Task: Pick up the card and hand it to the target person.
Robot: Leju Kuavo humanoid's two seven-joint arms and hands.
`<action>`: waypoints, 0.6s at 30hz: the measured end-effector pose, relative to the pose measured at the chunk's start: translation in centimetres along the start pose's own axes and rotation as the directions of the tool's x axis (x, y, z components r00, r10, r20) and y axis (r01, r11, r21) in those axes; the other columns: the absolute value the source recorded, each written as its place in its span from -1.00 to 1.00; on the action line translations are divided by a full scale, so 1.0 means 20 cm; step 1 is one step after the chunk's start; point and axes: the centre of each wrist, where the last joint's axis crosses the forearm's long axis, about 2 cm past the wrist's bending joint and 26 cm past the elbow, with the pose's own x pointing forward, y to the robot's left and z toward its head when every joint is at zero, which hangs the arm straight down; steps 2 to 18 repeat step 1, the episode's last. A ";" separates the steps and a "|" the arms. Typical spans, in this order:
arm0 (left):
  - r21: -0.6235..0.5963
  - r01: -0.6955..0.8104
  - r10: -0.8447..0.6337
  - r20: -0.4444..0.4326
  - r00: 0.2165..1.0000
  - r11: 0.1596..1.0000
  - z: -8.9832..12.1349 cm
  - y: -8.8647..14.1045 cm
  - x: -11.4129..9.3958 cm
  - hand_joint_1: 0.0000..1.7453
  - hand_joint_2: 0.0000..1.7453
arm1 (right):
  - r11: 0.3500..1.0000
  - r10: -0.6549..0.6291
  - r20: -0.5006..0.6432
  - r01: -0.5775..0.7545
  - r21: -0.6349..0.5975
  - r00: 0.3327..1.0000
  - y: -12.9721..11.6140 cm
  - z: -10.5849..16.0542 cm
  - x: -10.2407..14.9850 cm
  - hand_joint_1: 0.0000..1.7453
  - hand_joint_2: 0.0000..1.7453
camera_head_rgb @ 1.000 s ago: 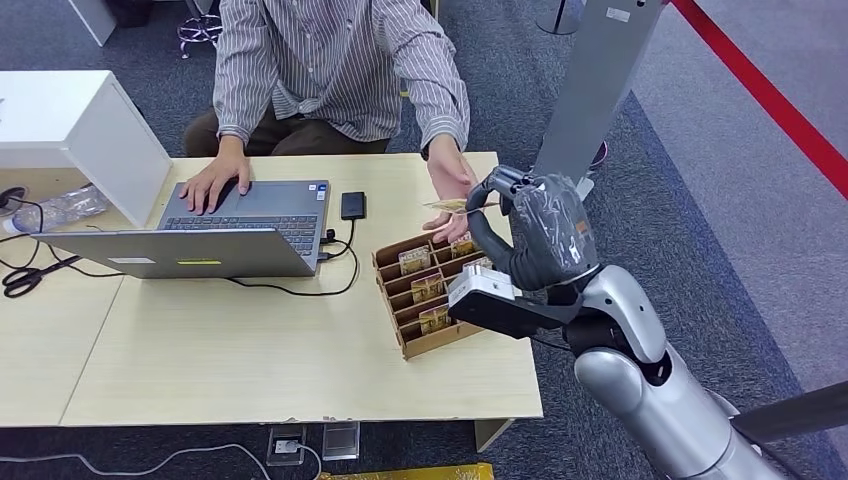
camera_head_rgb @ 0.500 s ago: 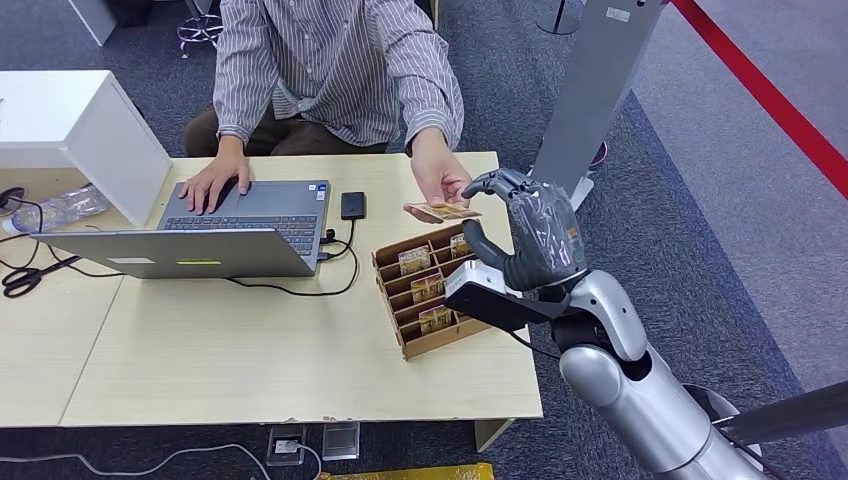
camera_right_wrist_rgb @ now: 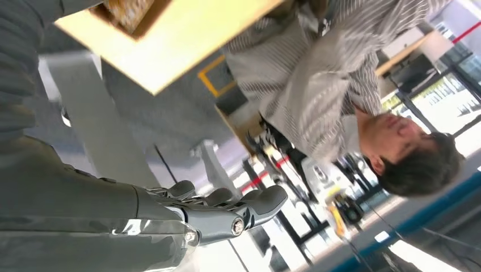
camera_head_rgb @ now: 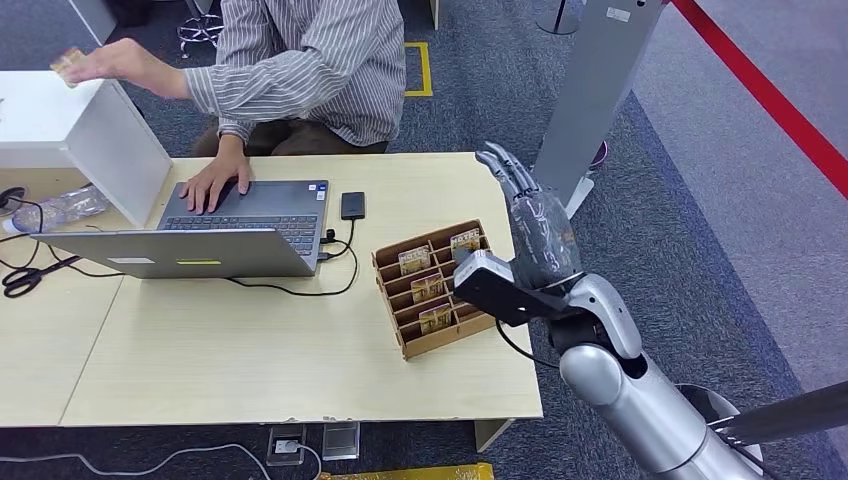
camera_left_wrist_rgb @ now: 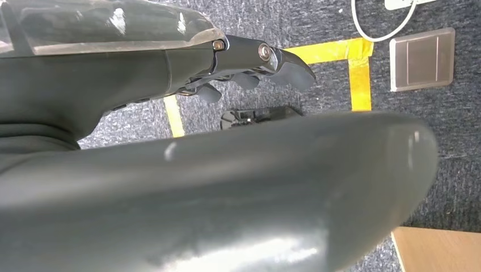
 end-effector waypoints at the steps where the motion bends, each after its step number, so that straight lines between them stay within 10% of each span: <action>1: 0.001 -0.002 0.002 0.000 1.000 1.000 0.00 0.00 0.00 -1.00 -1.00 | 1.000 -0.016 -0.009 0.016 0.005 1.000 0.00 0.00 0.00 -1.00 1.00; 18: 0.001 -0.002 0.002 0.000 1.000 1.000 0.00 0.00 0.00 -1.00 -1.00 | 1.000 -0.016 -0.009 0.016 0.005 1.000 0.00 0.00 0.00 -1.00 1.00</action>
